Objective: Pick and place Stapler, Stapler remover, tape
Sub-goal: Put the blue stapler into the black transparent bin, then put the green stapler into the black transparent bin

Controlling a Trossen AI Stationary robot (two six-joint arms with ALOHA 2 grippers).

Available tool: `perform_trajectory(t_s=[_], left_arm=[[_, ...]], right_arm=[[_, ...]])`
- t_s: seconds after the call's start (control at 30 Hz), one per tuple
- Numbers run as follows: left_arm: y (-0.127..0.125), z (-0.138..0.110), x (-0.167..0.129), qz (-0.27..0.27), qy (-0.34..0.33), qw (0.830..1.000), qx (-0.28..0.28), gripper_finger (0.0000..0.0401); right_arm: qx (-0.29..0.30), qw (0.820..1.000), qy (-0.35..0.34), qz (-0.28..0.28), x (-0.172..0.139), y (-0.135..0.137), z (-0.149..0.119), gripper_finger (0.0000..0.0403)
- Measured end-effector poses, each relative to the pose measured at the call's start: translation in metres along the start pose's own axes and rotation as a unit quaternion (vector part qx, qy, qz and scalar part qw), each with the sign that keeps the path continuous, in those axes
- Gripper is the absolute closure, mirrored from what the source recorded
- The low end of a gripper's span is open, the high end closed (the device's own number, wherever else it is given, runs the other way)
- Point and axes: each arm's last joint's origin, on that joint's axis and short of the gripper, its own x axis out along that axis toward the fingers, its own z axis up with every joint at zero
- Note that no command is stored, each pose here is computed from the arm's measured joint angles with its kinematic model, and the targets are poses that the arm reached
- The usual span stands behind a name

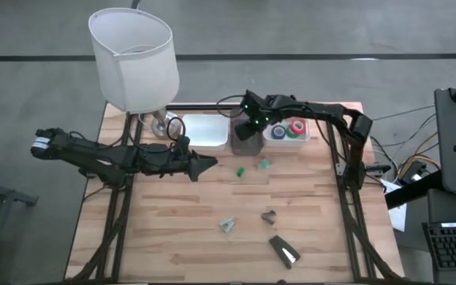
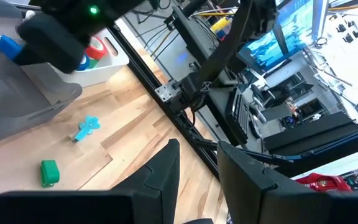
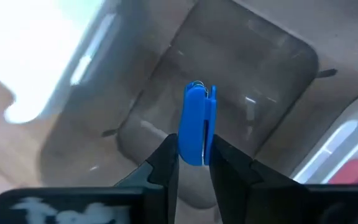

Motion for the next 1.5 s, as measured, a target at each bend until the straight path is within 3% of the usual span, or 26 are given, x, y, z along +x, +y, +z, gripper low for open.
perform_trajectory(t_s=[0.63,1.27,1.5], left_arm=[[-0.001,0.001,-0.002,-0.007,0.003,1.0,-0.015,0.0291],[-0.002,0.002,-0.003,-0.012,0.006,1.0,-0.018,0.0291],[-0.002,0.002,-0.003,-0.014,0.009,1.0,-0.017,0.0291]], right_arm=[[-0.051,0.994,0.075,-0.053,0.039,0.007,0.03,0.0327],[-0.068,0.993,0.075,-0.059,0.035,0.004,0.033,0.0243],[-0.088,0.993,0.06,-0.045,0.018,0.009,0.034,0.0226]])
